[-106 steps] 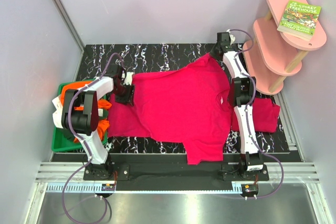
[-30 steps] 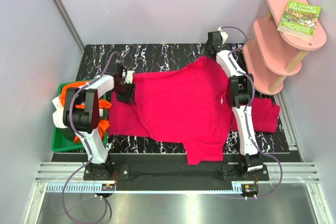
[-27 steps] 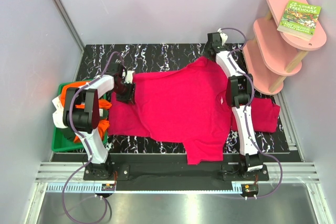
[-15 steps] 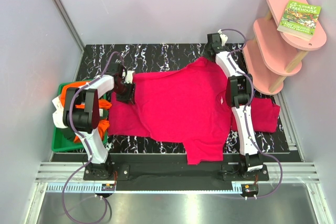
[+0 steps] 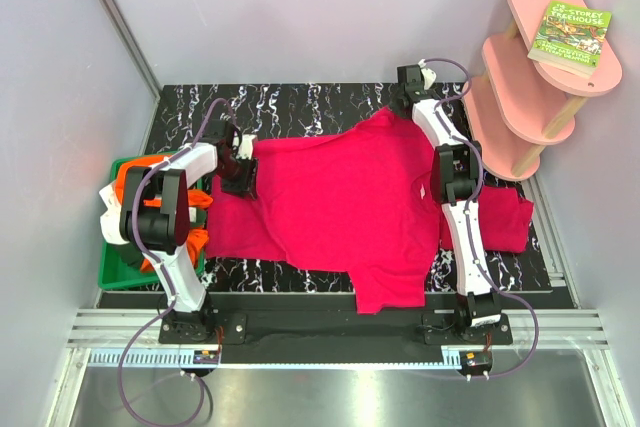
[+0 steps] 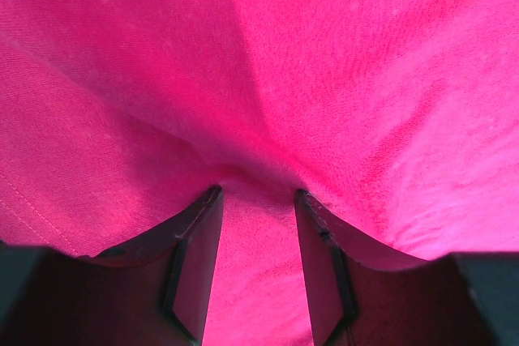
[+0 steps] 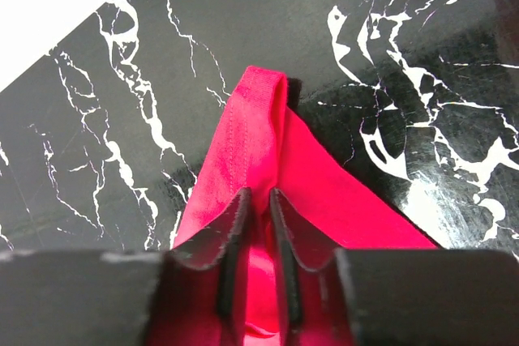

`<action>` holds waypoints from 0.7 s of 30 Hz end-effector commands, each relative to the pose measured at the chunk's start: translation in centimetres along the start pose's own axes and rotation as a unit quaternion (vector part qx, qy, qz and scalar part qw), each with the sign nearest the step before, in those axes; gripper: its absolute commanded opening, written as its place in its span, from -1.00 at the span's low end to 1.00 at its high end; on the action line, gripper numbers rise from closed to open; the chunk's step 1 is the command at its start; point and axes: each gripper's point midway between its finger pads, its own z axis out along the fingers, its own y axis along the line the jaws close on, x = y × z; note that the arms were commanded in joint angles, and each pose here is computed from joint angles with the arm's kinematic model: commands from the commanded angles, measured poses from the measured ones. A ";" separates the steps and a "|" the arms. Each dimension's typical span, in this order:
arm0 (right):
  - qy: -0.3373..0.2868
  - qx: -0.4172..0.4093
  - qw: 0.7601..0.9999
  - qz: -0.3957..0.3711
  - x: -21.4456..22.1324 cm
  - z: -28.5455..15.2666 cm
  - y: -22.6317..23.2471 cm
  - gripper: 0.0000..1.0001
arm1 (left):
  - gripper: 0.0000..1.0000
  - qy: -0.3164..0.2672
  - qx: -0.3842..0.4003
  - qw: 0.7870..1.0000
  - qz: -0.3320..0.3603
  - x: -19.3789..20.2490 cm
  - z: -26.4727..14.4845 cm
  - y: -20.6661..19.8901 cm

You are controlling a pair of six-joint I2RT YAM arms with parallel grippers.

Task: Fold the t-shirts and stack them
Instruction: Grap the side of the flattened tshirt furthest away from the robot with both arms

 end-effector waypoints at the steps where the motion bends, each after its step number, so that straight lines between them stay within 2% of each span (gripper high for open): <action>1: -0.036 -0.005 0.999 -0.003 -2.6 -0.7 0.8 -0.52 | -0.06 0.015 0.010 1.000 0.003 0.6 1.1 -0.2; 3: -0.040 -0.005 0.999 -0.006 -2.9 -0.9 0.8 -0.63 | -0.06 0.015 0.010 1.000 0.002 0.6 1.1 -0.2; 4: -0.044 -0.008 0.999 -0.006 -3.2 -1.0 1.0 -0.80 | -0.06 0.015 0.010 1.000 0.002 0.6 1.1 -0.3; 7: -0.041 -0.013 0.999 -0.007 -3.2 -1.1 1.3 -1.00 | -0.06 0.015 0.010 1.000 0.001 0.6 1.1 -0.3; 11: -0.039 -0.018 0.999 -0.005 -3.2 -1.6 1.7 -1.00 | -0.09 0.009 0.002 1.000 -0.001 0.4 0.9 0.0; 15: -0.053 -0.018 0.998 -0.037 -3.7 -3.1 2.8 -1.00 | -0.10 -0.066 -0.045 0.997 0.002 -2.2 -1.4 1.1; 21: -0.062 -0.027 0.997 -0.046 -4.6 -5.2 3.8 -1.00 | -0.04 -0.139 -0.116 0.983 -0.021 -6.8 -4.2 4.4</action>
